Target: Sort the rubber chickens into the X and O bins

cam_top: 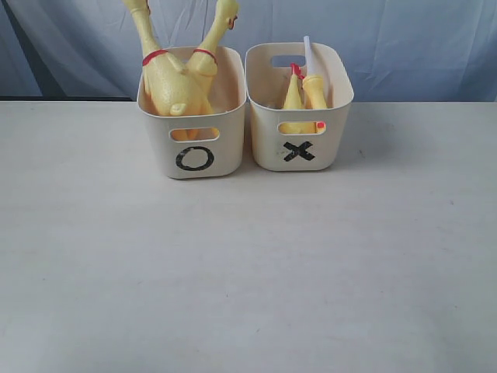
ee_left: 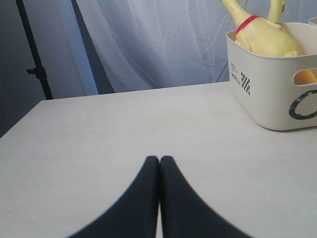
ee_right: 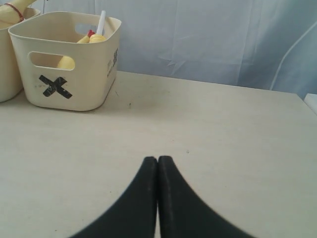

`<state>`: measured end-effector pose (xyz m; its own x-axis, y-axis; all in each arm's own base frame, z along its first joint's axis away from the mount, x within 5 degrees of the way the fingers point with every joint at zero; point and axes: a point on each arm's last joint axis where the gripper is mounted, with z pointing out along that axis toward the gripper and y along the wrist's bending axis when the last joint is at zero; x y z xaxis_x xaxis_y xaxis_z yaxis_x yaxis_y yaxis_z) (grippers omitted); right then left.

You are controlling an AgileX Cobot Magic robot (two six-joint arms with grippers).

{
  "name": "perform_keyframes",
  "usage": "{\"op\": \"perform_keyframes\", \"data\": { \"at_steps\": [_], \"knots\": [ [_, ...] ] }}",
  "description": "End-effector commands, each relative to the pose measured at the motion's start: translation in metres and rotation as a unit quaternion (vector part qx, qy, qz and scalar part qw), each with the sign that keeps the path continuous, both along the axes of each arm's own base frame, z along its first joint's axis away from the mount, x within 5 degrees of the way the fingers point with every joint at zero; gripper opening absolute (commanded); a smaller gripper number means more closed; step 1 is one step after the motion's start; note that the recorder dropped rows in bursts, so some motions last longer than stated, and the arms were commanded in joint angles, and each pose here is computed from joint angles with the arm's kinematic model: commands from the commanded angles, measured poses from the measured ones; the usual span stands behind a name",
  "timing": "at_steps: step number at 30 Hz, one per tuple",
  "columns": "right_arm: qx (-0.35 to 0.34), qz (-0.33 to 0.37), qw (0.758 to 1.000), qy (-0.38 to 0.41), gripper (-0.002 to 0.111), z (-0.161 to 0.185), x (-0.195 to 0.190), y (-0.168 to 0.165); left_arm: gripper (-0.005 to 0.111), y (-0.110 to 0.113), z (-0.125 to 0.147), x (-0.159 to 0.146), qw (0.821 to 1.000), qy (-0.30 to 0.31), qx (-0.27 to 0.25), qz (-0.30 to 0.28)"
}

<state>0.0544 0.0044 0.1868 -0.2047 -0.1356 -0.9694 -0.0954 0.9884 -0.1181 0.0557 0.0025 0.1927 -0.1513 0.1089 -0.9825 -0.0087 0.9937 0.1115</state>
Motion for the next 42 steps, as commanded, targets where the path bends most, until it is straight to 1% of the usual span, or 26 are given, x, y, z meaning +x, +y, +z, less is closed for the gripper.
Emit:
{"op": "perform_keyframes", "data": {
  "at_steps": [1,22,29,42],
  "knots": [
    [0.001,-0.003,1.0,-0.004,-0.001,-0.0003,-0.0001,-0.0003,0.0,-0.0002,-0.001,-0.0003,1.0,0.0,0.003,-0.003],
    [0.001,-0.002,1.0,0.0,-0.001,-0.0011,-0.0002,-0.0002,0.0,-0.0003,-0.0005,-0.0002,1.0,-0.003,0.003,-0.003],
    [0.001,0.015,1.0,0.0,-0.001,-0.0011,-0.0004,0.0017,0.0,-0.0003,-0.0005,-0.0002,1.0,-0.003,0.003,-0.003],
    [0.001,0.015,1.0,0.0,-0.001,-0.0011,-0.0004,0.0017,0.0,-0.0003,-0.0005,-0.0002,1.0,-0.003,0.003,-0.003]
  ]
}}
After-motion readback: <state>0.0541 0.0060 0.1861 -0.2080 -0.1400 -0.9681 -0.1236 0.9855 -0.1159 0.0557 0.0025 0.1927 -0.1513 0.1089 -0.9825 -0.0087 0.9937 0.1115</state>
